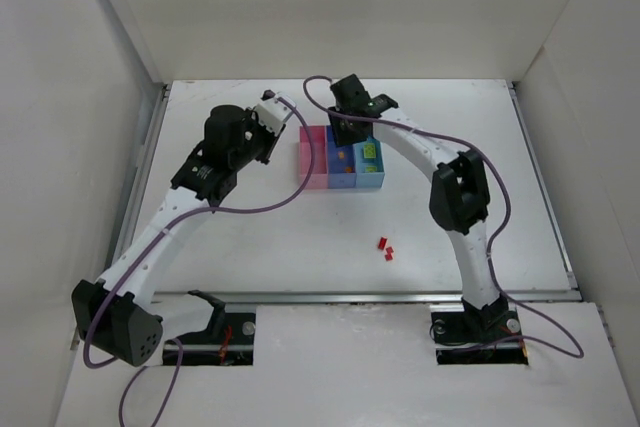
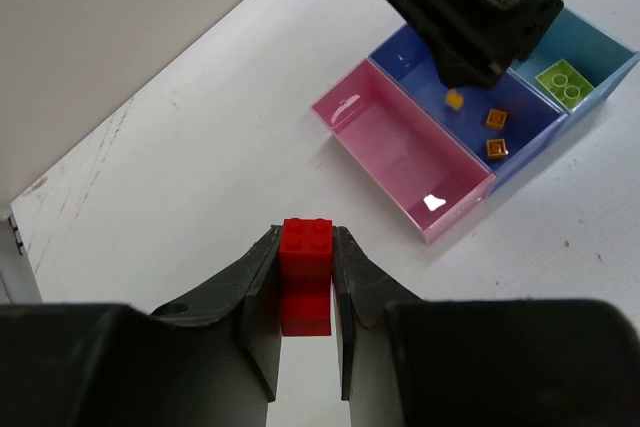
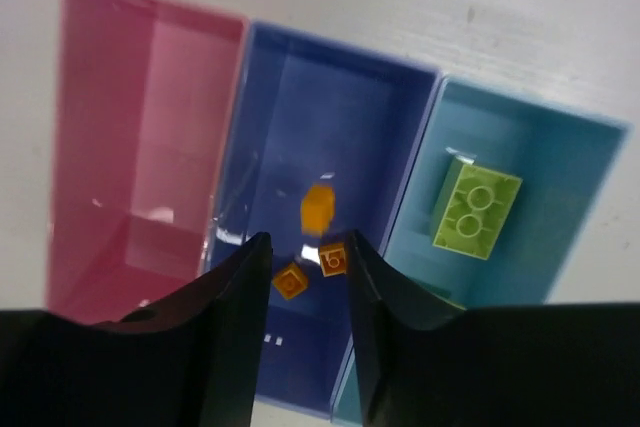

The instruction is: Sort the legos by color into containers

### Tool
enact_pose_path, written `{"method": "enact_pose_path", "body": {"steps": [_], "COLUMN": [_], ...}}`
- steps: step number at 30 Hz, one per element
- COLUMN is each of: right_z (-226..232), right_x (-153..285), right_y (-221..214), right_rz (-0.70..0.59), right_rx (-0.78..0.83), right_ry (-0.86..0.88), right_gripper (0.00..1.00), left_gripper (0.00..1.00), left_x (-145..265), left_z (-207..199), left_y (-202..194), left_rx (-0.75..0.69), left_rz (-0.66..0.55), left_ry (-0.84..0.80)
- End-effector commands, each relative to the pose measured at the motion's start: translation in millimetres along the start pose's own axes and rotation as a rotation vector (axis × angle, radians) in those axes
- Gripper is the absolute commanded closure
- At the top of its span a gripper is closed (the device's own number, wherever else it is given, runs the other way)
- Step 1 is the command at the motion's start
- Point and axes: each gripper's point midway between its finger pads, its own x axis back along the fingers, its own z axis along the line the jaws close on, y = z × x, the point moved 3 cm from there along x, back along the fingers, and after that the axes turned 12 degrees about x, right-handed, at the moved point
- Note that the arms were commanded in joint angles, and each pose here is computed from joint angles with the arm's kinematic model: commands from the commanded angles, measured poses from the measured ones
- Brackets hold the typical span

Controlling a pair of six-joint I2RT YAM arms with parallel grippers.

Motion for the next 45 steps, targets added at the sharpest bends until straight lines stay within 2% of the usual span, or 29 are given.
{"method": "enact_pose_path", "body": {"steps": [1,4,5,9,15,18,19,20,22,23,24,25,27,29,30,32,34,35,37,40,41,42,45], "right_z": [-0.9,1.3,1.4,-11.2,-15.7,-20.7,-21.3,-26.3,-27.8,-25.9,-30.1,-30.5,-43.6,-54.3,-54.2,-43.2,-30.9,-27.0,-23.4,-32.4,-35.3,-35.2,-38.1], "right_x": [11.8,14.2,11.9,27.8,97.4,130.3,128.5,132.7,157.0,153.6,168.8,173.0,172.5,181.3,177.7,190.2,196.7,199.9,199.0,196.5,196.1,196.0,200.7], "right_y": [4.3,2.7,-2.2,1.3,24.6,14.0,-2.4,-8.7,-13.4,-34.0,-34.6,-40.8,-62.6,-71.7,-84.5,-90.9,-92.8,-88.8,-100.0,-107.3,-109.6,-111.6,-114.8], "right_rz": [0.002,0.003,0.017,0.000,-0.127,-0.155,-0.126,-0.126,-0.179,-0.136,-0.173,-0.171,-0.132,-0.139,-0.111,-0.162,-0.202,-0.245,-0.240,-0.214,-0.203,-0.194,-0.198], "right_rx": [0.013,0.050,0.052,0.050,0.024,0.021,0.025,0.018,0.008,0.014,0.004,-0.005,-0.035,-0.069,-0.074,-0.069,-0.059,-0.052,-0.050,-0.071,-0.078,-0.078,-0.080], "right_ry": [0.036,0.064,0.064,-0.008,0.020,0.021,0.021,0.014,0.049,0.063,0.067,0.068,0.030,0.025,0.043,0.156,0.243,0.273,0.295,0.227,0.220,0.220,0.200], "right_gripper": [0.57,0.56,0.50,0.50,0.50,0.50,0.45,0.45,0.42,0.39,0.39,0.39,0.36,0.36,0.36,0.36,0.36,0.36,0.36,0.36,0.36,0.36,0.36], "left_gripper": [1.00,1.00,1.00,1.00,1.00,1.00,1.00,1.00,1.00,1.00,1.00,1.00,1.00,1.00,1.00,1.00,1.00,1.00,1.00,1.00,1.00,1.00,1.00], "left_x": [15.9,15.6,15.6,15.6,15.4,13.1,13.1,13.0,10.2,8.4,9.9,11.2,3.8,0.3,-6.7,-8.9,-9.2,-0.6,-6.8,-22.2,-25.3,-29.0,-42.9], "left_z": [5.4,4.4,4.4,4.4,2.7,1.5,1.5,-0.5,-9.6,-14.5,-22.0,-39.6,-58.7,-65.5,-71.7,-80.4,-91.2,-108.4,-119.2,-134.4,-150.1,-148.0,-154.1], "left_y": [30.8,33.0,33.0,33.0,33.1,22.6,22.6,22.8,18.7,18.0,14.6,10.6,-5.8,-22.0,-32.8,-37.9,-31.8,-33.6,-42.7,-75.3,-93.0,-114.8,-142.5], "left_rx": [-0.012,-0.014,-0.014,-0.014,-0.005,-0.002,-0.002,-0.003,-0.002,-0.030,-0.052,-0.085,-0.136,-0.117,-0.118,-0.074,-0.053,-0.027,-0.050,-0.211,-0.279,-0.337,-0.343], "left_rz": [-0.099,-0.109,-0.109,-0.109,-0.110,-0.082,-0.082,-0.083,-0.068,-0.060,-0.030,-0.014,0.069,0.147,0.187,0.244,0.239,0.258,0.286,0.405,0.459,0.519,0.565], "left_ry": [0.021,0.013,0.013,0.013,0.004,0.000,0.000,-0.014,-0.076,-0.118,-0.178,-0.311,-0.407,-0.443,-0.472,-0.535,-0.620,-0.736,-0.797,-0.714,-0.722,-0.673,-0.630]}}
